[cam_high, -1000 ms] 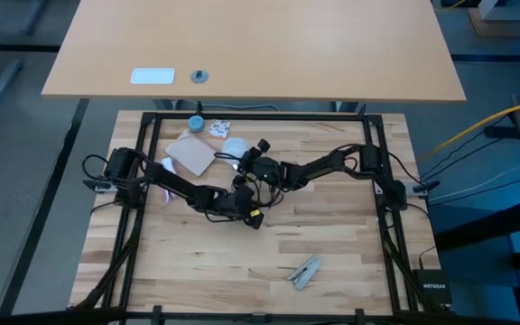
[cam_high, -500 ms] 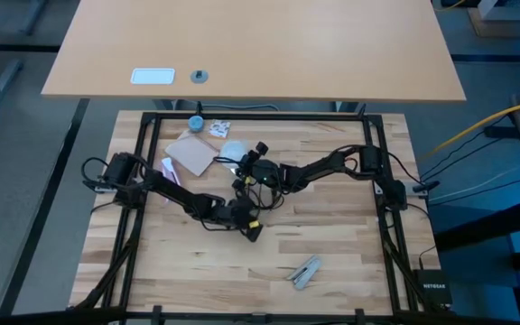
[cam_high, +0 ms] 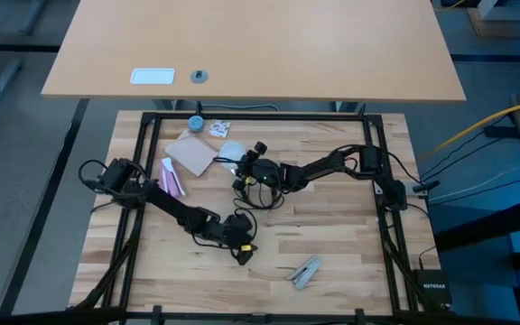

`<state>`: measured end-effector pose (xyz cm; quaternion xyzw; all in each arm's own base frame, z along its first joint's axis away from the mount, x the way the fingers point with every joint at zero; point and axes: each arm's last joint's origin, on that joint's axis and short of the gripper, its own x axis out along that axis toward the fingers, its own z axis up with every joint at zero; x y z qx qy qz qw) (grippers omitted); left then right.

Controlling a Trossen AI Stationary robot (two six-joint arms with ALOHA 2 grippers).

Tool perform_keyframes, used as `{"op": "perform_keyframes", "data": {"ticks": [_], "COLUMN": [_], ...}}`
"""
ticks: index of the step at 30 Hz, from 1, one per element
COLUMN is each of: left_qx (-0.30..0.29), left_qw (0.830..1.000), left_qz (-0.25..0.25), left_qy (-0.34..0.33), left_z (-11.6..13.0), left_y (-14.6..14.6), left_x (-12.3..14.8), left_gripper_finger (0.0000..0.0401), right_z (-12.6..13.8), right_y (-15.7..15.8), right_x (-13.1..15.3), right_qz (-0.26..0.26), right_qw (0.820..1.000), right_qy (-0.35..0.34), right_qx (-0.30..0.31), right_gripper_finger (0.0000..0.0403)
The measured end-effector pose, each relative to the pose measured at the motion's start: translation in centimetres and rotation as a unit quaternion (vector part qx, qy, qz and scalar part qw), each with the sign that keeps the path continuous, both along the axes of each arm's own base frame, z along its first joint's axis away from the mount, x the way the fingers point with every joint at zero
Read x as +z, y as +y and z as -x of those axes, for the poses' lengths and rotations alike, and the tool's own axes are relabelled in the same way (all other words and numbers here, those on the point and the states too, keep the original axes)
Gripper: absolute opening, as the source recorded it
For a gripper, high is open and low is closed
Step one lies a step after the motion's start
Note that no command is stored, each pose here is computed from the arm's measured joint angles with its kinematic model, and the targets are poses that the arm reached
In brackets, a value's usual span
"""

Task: Screw lightbulb
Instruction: Remove the lightbulb from the lamp

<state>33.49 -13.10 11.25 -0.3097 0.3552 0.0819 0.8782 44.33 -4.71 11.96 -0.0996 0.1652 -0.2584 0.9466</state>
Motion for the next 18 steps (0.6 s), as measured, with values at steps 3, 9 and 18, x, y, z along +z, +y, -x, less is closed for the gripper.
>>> {"op": "perform_keyframes", "data": {"ticks": [3, 9, 18], "left_qx": [-0.005, 0.025, -0.014], "left_qw": [1.0, 0.997, 0.964], "left_qz": [0.0, -0.055, -0.257], "left_qy": [-0.001, -0.041, -0.068], "left_z": [0.2, -0.1, -0.1], "left_y": [-0.4, -0.3, 1.8], "left_x": [0.0, 0.6, 3.8], "left_gripper_finger": [0.0191, 0.0191, 0.0191], "right_z": [0.0, -0.1, -0.2], "right_y": [0.0, 0.0, 0.3], "right_x": [0.0, 0.0, 0.1], "right_qz": [0.0, -0.007, -0.018], "right_qw": [1.0, 1.0, 0.998], "right_qy": [0.0, -0.001, -0.008], "right_qx": [0.0, 0.021, 0.063], "right_gripper_finger": [0.0166, 0.0166, 0.0166]}}
